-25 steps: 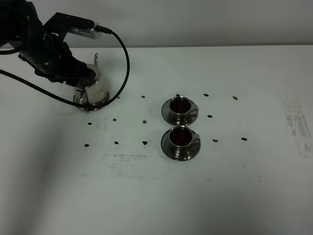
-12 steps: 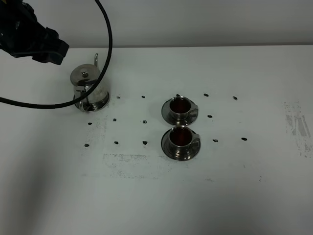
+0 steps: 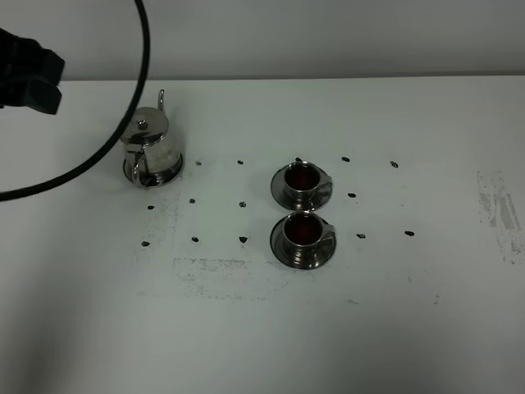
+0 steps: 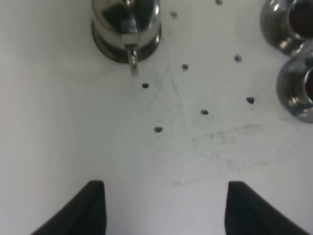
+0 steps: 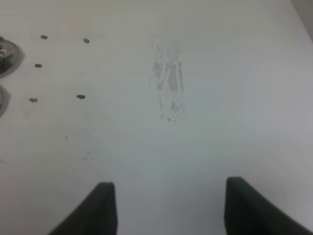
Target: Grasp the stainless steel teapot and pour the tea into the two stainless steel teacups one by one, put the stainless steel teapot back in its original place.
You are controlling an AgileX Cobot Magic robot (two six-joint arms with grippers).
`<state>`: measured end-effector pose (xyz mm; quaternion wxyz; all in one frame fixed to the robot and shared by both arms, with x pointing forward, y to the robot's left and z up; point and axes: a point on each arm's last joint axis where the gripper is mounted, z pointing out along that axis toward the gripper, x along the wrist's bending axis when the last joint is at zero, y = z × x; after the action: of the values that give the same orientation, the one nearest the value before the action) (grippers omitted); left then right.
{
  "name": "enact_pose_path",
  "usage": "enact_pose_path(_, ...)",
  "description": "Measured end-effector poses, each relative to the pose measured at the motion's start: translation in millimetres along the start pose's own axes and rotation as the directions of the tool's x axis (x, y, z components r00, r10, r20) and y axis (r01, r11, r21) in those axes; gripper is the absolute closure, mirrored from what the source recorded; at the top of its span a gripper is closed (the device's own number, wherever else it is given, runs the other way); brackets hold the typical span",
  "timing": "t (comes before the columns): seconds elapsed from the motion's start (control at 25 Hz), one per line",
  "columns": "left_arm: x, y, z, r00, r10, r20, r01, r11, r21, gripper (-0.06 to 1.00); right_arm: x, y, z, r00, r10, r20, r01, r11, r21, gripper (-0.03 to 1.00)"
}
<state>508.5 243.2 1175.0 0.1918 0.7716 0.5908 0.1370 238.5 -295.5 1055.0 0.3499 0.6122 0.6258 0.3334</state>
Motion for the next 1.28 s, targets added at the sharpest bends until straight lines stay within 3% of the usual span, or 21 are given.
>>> enact_pose_path(0.16,3.3,-35.0,-26.6,0.998,-0.044,-0.051,0.042,0.998,-0.041,0.43,0.0,0.0,0.0,1.000,0.000,0.000,0.000,1.000,0.000,0.49)
enact_pose_path(0.4,10.0,-107.4,-20.4,0.981,-0.171,-0.094,0.174,0.984,0.024,0.43,0.0,0.0,0.0,1.000,0.000,0.000,0.000,1.000,0.000,0.49)
enact_pose_path(0.64,8.2,-180.0,-0.2,0.975,-0.167,-0.146,0.180,0.980,0.087,0.43,0.0,0.0,0.0,1.000,0.000,0.000,0.000,1.000,0.000,0.49)
enact_pose_path(0.96,2.6,-244.7,29.3,0.969,-0.204,-0.139,0.205,0.979,-0.004,0.43,0.0,0.0,0.0,1.000,0.000,0.000,0.000,1.000,0.000,0.49)
enact_pose_path(1.28,-1.1,-273.3,26.9,0.968,-0.219,-0.126,0.205,0.972,-0.114,0.43,0.0,0.0,0.0,1.000,0.000,0.000,0.000,1.000,0.000,0.49)
